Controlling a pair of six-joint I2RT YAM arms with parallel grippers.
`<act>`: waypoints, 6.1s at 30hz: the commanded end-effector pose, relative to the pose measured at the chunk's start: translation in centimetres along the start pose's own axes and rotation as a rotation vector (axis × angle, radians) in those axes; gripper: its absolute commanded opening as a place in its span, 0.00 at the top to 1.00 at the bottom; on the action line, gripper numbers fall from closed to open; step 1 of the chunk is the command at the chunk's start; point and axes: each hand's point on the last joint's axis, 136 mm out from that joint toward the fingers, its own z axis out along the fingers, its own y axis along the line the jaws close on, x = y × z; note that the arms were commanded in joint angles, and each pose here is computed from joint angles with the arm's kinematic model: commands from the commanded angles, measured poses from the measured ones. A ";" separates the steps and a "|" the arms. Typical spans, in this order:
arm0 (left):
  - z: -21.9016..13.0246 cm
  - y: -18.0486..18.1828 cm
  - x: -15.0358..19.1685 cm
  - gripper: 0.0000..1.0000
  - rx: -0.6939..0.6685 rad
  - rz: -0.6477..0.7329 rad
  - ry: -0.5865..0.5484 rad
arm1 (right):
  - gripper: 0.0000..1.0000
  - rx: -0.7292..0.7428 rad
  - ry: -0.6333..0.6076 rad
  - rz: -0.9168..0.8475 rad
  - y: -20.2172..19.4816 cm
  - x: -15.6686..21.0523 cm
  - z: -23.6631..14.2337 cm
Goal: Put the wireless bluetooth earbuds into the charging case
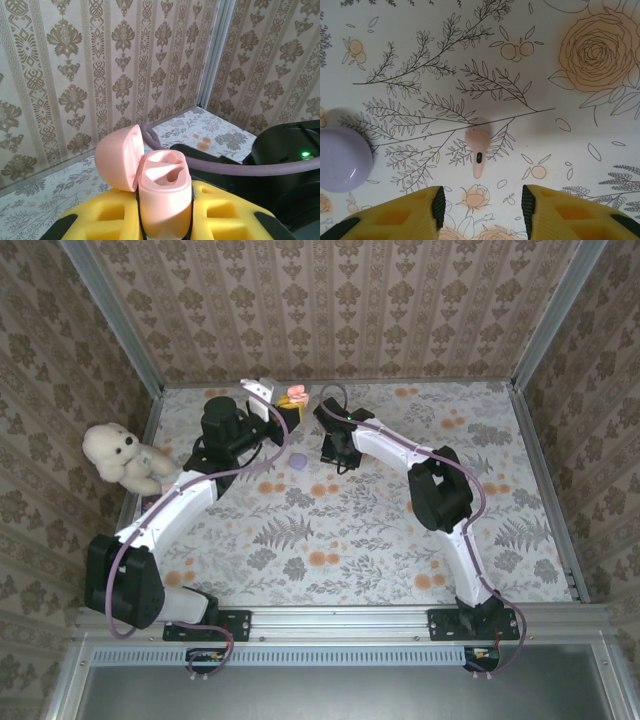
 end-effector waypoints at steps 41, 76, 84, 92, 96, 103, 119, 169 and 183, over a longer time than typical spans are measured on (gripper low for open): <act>-2.9 1.2 -0.9 1.00 -0.006 -0.045 -0.084 | 0.77 0.153 0.042 -0.005 -0.4 0.7 5.0; -2.0 -1.0 0.8 1.00 0.087 -0.070 -0.007 | 0.85 -0.127 0.065 -0.442 -4.1 10.6 -0.3; -1.8 -1.2 0.7 1.00 0.092 -0.069 -0.008 | 0.71 -0.031 0.090 -0.388 -5.6 10.7 -0.5; -1.6 -1.3 0.6 1.00 0.094 -0.066 -0.008 | 0.61 0.004 0.062 -0.337 -4.8 9.9 -1.7; -1.6 -1.4 0.4 1.00 0.096 -0.062 -0.011 | 0.61 0.031 0.051 -0.323 -4.6 9.2 -1.9; -1.7 -1.4 0.3 1.00 0.095 -0.060 -0.016 | 0.60 0.074 0.057 -0.269 -4.2 8.4 -2.1; -1.8 -1.4 0.1 1.00 0.094 -0.058 -0.029 | 0.60 0.153 0.105 -0.281 -4.8 9.7 0.2; -1.6 -1.4 0.8 1.00 0.101 -0.071 -0.038 | 0.72 0.235 0.115 -0.105 -5.4 11.2 1.0; -1.5 -1.5 0.7 1.00 0.102 -0.075 -0.032 | 0.82 0.113 0.046 -0.128 -3.9 10.3 -0.3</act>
